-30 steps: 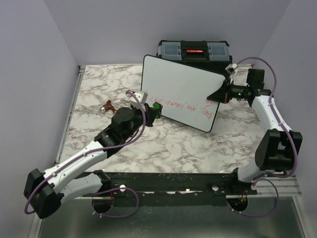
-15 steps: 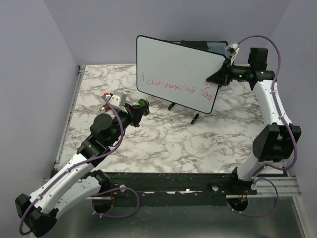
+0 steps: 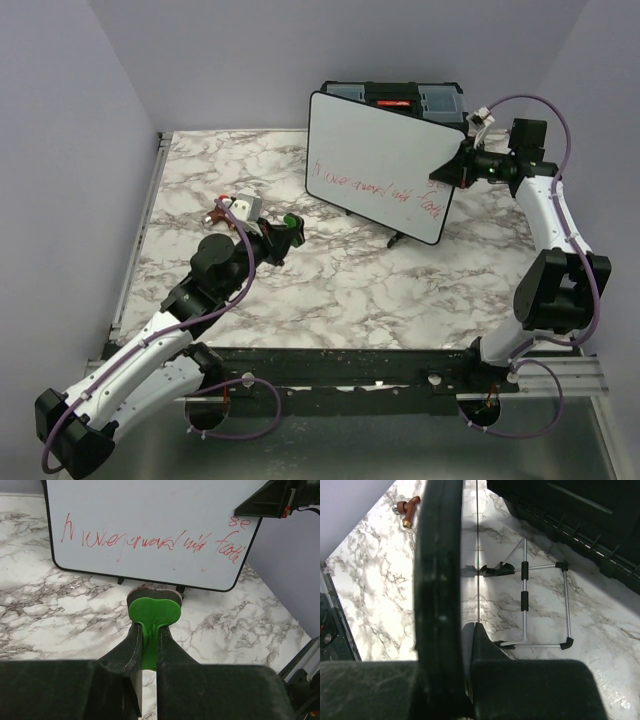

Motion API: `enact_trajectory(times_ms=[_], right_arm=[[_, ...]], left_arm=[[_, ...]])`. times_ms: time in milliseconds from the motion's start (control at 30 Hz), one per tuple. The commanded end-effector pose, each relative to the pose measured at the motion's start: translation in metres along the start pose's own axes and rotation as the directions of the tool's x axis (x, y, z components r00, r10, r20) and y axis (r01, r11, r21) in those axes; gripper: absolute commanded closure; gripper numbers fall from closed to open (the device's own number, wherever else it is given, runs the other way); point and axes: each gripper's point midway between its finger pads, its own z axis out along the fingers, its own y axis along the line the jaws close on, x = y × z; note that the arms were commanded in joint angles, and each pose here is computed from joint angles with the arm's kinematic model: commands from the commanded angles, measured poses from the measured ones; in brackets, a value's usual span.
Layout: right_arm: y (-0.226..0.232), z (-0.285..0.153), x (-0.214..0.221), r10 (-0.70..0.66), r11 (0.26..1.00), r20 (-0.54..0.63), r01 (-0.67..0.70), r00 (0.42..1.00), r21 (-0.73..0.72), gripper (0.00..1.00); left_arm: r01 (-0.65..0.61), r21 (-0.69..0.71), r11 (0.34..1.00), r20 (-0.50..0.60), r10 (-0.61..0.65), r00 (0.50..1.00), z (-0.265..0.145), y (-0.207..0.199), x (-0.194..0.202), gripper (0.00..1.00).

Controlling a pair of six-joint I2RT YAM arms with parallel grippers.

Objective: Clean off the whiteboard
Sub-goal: Erase the whiteboard at the whiteboard stand.

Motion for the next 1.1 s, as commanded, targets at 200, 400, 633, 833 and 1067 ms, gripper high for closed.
enact_trajectory(times_ms=[200, 400, 633, 833, 1067], right_arm=[[0.039, -0.031, -0.081, -0.144, 0.987, 0.234, 0.156, 0.962, -0.034, 0.99], [0.030, -0.041, -0.088, -0.207, 0.977, 0.240, 0.191, 0.948, 0.090, 0.99], [0.011, -0.047, -0.031, -0.179, 0.980, 0.146, 0.164, 0.973, 0.110, 0.99], [-0.004, -0.053, 0.009, -0.187, 0.968, 0.090, 0.168, 0.978, 0.187, 0.99], [0.005, -0.060, 0.029, -0.130, 0.989, 0.119, 0.120, 0.984, 0.085, 0.99]], left_arm=[[0.038, 0.036, 0.999, 0.001, -0.038, 0.999, 0.000, -0.006, 0.002, 1.00], [0.044, 0.035, 0.998, -0.001, -0.044, 0.999, -0.001, -0.005, 0.004, 1.00], [0.038, 0.030, 0.999, -0.006, -0.038, 0.999, -0.002, -0.003, 0.006, 1.00], [0.043, 0.052, 0.998, -0.013, -0.042, 0.999, -0.002, -0.007, 0.008, 1.00], [0.044, 0.057, 0.997, -0.021, -0.043, 0.999, 0.000, -0.008, 0.009, 1.00]])
